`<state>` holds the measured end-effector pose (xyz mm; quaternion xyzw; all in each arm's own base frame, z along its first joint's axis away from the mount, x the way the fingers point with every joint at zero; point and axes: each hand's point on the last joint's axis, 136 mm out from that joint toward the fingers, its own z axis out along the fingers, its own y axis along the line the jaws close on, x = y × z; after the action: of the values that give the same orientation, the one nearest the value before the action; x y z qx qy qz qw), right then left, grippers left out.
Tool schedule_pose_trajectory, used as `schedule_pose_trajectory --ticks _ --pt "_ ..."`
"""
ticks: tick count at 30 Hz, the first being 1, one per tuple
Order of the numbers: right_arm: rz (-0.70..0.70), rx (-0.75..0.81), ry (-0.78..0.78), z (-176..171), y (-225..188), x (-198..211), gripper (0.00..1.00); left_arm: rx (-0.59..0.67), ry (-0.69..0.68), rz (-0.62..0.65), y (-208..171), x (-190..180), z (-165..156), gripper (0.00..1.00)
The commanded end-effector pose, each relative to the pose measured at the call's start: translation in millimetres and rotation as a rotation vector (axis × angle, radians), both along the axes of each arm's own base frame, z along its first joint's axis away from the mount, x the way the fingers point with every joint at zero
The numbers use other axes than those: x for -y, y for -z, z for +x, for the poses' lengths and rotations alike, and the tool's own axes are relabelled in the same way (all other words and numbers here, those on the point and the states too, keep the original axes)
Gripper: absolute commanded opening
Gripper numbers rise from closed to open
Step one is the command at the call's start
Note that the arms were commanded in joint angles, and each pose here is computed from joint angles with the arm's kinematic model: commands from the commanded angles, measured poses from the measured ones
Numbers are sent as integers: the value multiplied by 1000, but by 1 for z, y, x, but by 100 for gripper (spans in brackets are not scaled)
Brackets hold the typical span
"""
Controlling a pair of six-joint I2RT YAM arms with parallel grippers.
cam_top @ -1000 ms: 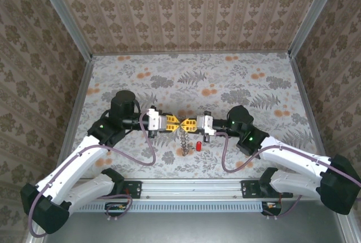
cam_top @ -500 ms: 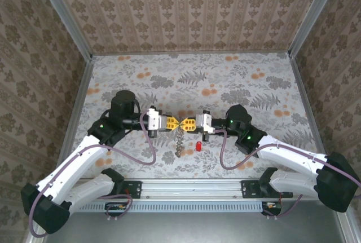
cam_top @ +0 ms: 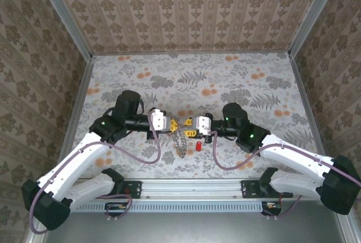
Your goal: Put the keys on the keyring
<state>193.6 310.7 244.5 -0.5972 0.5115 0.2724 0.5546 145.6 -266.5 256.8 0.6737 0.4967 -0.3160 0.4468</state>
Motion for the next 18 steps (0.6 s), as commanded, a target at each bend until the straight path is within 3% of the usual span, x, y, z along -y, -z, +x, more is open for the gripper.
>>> schedule_pose_trajectory --ticks 1,18 --pt "-6 12 6 2 -11 -3 27 40 25 -3 -9 3 -1 0" --pt "-71 -40 37 6 5 -9 26 45 16 10 -8 5 1 0"
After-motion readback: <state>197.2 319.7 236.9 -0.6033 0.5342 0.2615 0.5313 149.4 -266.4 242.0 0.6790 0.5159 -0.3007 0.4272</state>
